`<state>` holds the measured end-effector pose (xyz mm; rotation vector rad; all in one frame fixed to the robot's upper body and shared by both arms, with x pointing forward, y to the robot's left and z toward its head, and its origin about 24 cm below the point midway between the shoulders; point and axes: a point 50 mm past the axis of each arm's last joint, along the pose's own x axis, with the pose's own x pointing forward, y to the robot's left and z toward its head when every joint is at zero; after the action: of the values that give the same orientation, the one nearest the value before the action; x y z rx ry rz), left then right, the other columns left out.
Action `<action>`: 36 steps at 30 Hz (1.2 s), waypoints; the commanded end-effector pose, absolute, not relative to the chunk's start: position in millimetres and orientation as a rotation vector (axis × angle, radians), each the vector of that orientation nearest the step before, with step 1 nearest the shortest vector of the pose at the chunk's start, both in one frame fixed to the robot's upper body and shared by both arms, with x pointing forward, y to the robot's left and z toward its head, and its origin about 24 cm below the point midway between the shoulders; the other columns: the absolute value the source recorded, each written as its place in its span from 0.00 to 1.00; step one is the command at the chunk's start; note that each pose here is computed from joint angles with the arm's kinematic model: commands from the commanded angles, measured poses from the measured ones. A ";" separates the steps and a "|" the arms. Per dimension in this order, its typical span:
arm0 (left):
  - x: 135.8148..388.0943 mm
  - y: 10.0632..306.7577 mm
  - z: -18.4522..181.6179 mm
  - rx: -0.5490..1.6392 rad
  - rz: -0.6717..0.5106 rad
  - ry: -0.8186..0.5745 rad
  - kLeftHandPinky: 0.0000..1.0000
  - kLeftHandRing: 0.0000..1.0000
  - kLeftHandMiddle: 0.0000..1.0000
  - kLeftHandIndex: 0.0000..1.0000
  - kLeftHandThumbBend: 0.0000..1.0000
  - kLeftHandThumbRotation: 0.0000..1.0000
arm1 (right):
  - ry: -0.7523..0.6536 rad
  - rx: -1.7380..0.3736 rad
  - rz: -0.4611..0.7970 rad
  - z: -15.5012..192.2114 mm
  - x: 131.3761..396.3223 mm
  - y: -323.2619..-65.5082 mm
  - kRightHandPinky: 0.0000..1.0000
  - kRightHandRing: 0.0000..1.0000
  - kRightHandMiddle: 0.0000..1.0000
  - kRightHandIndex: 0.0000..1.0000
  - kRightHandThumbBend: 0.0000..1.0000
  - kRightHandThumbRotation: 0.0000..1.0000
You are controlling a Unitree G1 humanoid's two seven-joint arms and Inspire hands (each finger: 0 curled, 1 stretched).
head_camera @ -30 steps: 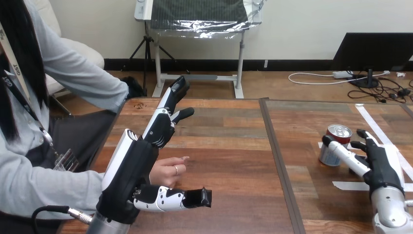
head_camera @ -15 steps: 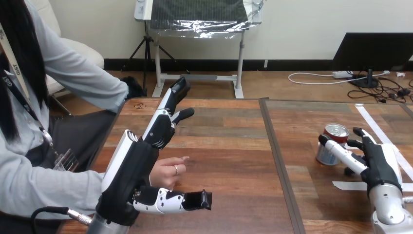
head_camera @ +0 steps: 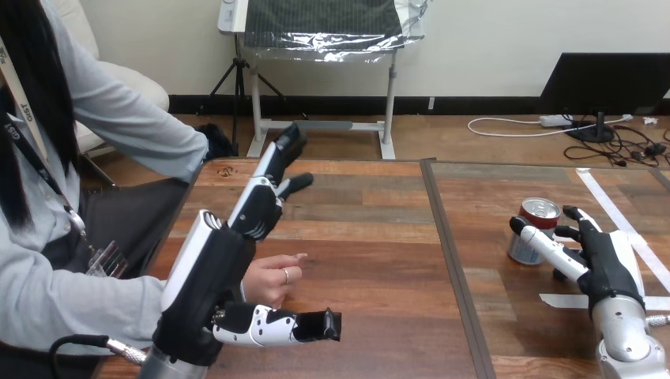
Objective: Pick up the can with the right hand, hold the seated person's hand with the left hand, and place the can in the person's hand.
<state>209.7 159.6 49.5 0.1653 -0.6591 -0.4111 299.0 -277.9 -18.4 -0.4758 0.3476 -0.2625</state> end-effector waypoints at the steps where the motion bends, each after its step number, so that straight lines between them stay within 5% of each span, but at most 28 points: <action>1: 214.6 162.0 66.3 0.176 -0.411 -0.745 0.91 1.00 1.00 1.00 1.00 0.51 | 0.252 -0.467 -0.236 8.7 327.8 -262.7 0.67 0.77 0.87 0.94 1.00 0.64; 4: 214.8 162.3 66.8 0.179 -0.411 -0.749 0.91 1.00 1.00 1.00 1.00 0.51 | 0.250 -0.458 -0.234 9.5 328.7 -262.1 0.65 0.73 0.86 0.94 1.00 0.64; 28: 216.9 163.7 67.9 0.192 -0.409 -0.756 0.84 1.00 1.00 1.00 1.00 0.48 | 0.241 -0.463 -0.222 12.6 332.1 -259.4 0.76 0.83 0.88 0.95 1.00 0.62; 36: 217.6 163.6 67.8 0.188 -0.408 -0.756 0.83 1.00 1.00 1.00 1.00 0.48 | 0.232 -0.459 -0.216 12.4 331.8 -258.2 0.70 0.79 0.87 0.96 1.00 0.63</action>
<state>209.5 161.0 51.2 0.1770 -0.6676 -0.4194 305.9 -271.0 -15.7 -0.4707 0.3493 -0.2308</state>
